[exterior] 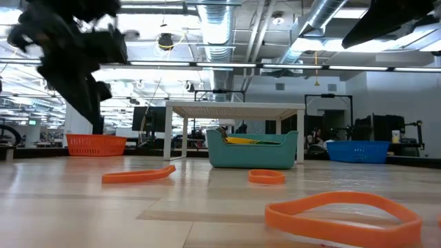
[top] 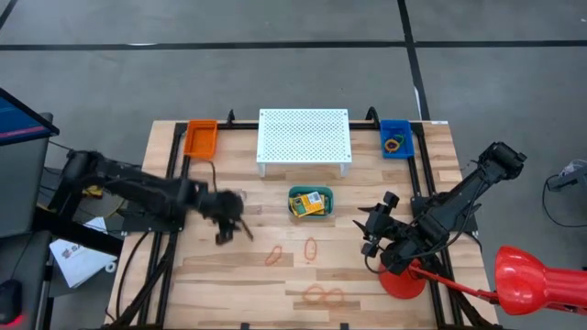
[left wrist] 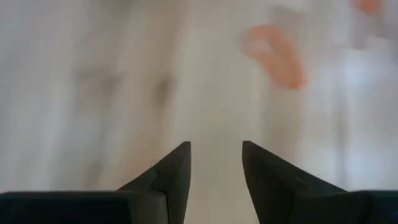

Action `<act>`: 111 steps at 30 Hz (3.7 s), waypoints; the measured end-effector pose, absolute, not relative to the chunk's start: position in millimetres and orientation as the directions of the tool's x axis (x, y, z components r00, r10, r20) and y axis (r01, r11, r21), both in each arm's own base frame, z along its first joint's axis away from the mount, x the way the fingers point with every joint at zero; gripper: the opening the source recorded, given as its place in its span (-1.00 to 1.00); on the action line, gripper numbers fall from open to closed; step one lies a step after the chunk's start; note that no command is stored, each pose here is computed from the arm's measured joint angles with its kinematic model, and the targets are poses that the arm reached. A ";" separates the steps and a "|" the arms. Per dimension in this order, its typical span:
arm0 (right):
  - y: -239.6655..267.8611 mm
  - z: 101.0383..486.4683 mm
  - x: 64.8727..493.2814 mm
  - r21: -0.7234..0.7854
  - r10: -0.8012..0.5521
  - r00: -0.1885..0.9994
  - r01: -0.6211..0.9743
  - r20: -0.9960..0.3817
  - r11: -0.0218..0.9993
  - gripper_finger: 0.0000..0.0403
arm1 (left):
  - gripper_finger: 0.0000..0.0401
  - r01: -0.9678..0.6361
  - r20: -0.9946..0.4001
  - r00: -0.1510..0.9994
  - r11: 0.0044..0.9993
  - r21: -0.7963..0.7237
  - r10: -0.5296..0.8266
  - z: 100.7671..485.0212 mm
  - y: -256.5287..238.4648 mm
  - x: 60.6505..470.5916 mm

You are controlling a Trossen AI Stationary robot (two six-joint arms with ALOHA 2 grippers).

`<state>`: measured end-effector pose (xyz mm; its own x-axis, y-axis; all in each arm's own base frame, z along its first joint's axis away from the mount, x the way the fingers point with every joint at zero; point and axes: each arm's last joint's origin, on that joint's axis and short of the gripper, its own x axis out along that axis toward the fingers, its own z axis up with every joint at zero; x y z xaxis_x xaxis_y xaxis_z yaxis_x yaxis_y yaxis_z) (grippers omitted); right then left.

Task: Pick & Place Office Desk Supplies
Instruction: Put the orange rubber band into the orange bin

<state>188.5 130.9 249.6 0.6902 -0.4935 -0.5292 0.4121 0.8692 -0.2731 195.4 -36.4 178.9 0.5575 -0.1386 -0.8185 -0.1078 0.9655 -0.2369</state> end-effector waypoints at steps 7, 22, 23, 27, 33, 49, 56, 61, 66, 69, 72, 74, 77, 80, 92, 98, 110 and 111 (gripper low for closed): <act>130.9 249.6 188.5 -0.273 -0.493 0.690 0.412 -0.529 0.869 -0.13 | -0.29 0.126 -0.654 0.748 0.992 -0.023 -0.110 166.3 -97.6 222.1; 132.6 249.7 187.7 -0.269 -0.487 0.695 0.406 -0.529 0.873 -0.13 | -0.27 0.168 -0.688 0.725 0.970 0.178 0.000 129.7 -127.2 290.4; 132.9 249.7 187.5 -0.269 -0.486 0.696 0.405 -0.529 0.874 -0.13 | -0.27 0.163 -0.683 0.730 0.971 0.177 0.002 129.3 -126.0 291.9; 133.2 249.8 187.6 -0.266 -0.483 0.698 0.404 -0.529 0.875 -0.13 | -0.30 0.141 -0.679 0.734 0.974 0.176 0.017 129.3 -119.8 295.4; 136.3 249.9 186.0 -0.260 -0.470 0.707 0.392 -0.528 0.882 -0.13 | -0.32 0.133 -0.690 0.723 0.978 0.159 0.014 126.4 -111.4 296.0; 139.0 250.4 185.3 -0.253 -0.458 0.717 0.382 -0.525 0.889 -0.13 | -0.41 0.151 -0.705 0.709 0.979 0.138 -0.010 110.0 -110.7 298.6; 139.1 250.5 185.4 -0.253 -0.457 0.718 0.381 -0.525 0.889 -0.13 | -0.43 0.134 -0.697 0.717 0.980 0.150 0.009 98.7 -110.5 303.6; 139.1 250.5 185.4 -0.254 -0.458 0.718 0.382 -0.524 0.889 -0.13 | -0.71 0.140 -0.703 0.711 0.981 0.133 -0.006 98.2 -108.7 304.3; 139.1 250.6 185.5 -0.253 -0.458 0.719 0.382 -0.523 0.889 -0.13 | -0.97 0.115 -0.693 0.720 0.987 0.111 -0.006 99.9 -105.6 306.0; 139.2 250.6 185.5 -0.252 -0.458 0.719 0.382 -0.523 0.889 -0.13 | -0.99 0.096 -0.678 0.735 0.987 0.132 0.019 103.1 -104.2 306.2; 139.2 250.6 185.5 -0.252 -0.457 0.719 0.382 -0.524 0.889 -0.13 | -0.99 0.026 -0.662 0.741 0.980 0.196 0.113 115.3 -99.8 302.8; 139.2 250.6 185.5 -0.252 -0.457 0.719 0.382 -0.524 0.889 -0.13 | -1.00 -0.028 -0.674 0.711 0.966 0.258 0.200 122.8 -95.2 295.7; 139.2 250.5 185.5 -0.252 -0.456 0.719 0.381 -0.525 0.890 -0.13 | -1.00 -0.111 -0.678 0.665 0.939 0.325 0.313 139.7 -87.5 281.9; 139.2 250.5 185.5 -0.252 -0.457 0.718 0.381 -0.525 0.889 -0.13 | -1.00 -0.195 -0.690 0.597 0.908 0.371 0.410 156.3 -78.8 263.5; 138.7 250.4 185.2 -0.266 -0.461 0.716 0.376 -0.524 0.887 -0.13 | -1.00 -0.663 -0.621 0.197 0.570 0.485 0.758 195.4 -6.7 202.3; 138.5 250.5 185.1 -0.270 -0.464 0.716 0.377 -0.521 0.886 -0.13 | -1.00 -0.725 -0.608 -0.027 0.403 0.558 0.793 199.4 70.6 197.8; 137.8 250.6 185.4 -0.280 -0.470 0.715 0.378 -0.517 0.882 -0.13 | -1.00 -0.800 -0.690 -0.205 0.287 0.527 0.694 206.5 187.8 138.8; 137.6 250.8 185.4 -0.282 -0.475 0.716 0.382 -0.511 0.880 -0.13 | -1.00 -0.795 -0.698 -0.218 0.290 0.532 0.682 205.9 190.4 134.0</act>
